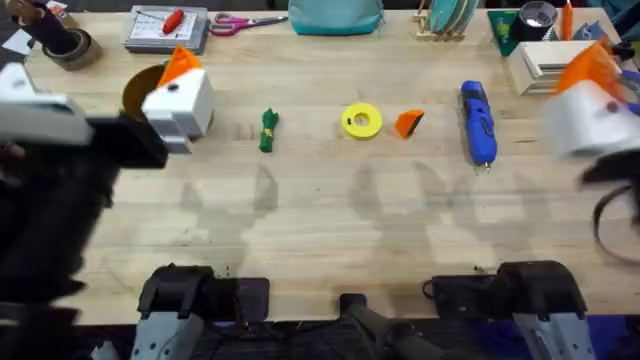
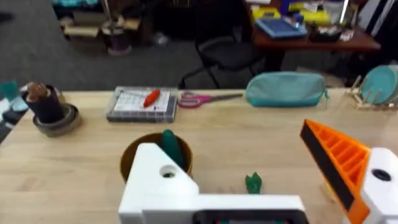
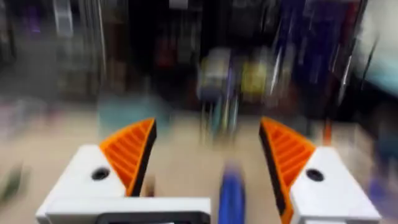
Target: Pick up the gripper from the table and insert it into the empty holder that is missing its gripper. Then pick up a screw, insert it into the mounting hole, and use the screwdriver to tighten it. Finally, clean up the table by picking up the vegetable and placing it into the bucket.
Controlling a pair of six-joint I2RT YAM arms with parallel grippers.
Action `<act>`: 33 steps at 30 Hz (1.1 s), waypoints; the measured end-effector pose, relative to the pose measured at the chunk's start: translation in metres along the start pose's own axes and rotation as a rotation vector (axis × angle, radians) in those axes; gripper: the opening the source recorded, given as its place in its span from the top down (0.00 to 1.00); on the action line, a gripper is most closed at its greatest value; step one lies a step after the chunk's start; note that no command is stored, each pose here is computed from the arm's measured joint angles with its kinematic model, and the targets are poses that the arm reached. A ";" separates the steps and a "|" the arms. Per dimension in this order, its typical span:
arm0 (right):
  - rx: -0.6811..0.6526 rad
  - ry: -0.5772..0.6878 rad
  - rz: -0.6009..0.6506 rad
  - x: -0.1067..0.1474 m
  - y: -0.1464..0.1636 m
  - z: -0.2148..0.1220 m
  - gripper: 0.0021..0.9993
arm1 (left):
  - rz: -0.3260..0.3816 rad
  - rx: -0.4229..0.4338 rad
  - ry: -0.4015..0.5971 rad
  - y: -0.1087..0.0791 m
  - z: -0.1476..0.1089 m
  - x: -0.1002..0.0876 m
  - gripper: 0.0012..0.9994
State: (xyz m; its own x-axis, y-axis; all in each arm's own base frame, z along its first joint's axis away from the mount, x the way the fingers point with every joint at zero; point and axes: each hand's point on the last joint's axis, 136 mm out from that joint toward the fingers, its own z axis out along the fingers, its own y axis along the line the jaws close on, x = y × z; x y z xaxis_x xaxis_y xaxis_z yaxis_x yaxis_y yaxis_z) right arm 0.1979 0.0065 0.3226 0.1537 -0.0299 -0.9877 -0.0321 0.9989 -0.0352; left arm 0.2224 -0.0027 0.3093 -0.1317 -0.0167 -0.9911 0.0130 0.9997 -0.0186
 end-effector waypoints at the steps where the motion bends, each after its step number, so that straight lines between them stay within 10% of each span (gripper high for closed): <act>1: -0.010 0.199 0.004 0.028 0.002 -0.009 0.00 | 0.000 0.000 0.034 0.000 0.002 -0.002 0.01; 7: -0.018 0.452 0.013 -0.018 -0.001 0.022 0.00 | -0.003 -0.003 0.227 0.000 0.016 -0.007 0.01; 33: -0.019 0.717 0.041 0.026 0.000 0.035 0.00 | -0.005 0.014 0.527 -0.002 0.042 0.041 0.01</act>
State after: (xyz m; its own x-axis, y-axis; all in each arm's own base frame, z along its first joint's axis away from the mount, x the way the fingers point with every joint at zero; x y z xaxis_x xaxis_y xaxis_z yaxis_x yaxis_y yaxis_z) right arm 0.2363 0.0071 0.3020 -0.5346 -0.0156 -0.8450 -0.0420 0.9991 0.0081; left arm 0.2583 -0.0064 0.2635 -0.6122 -0.0078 -0.7906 0.0239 0.9993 -0.0284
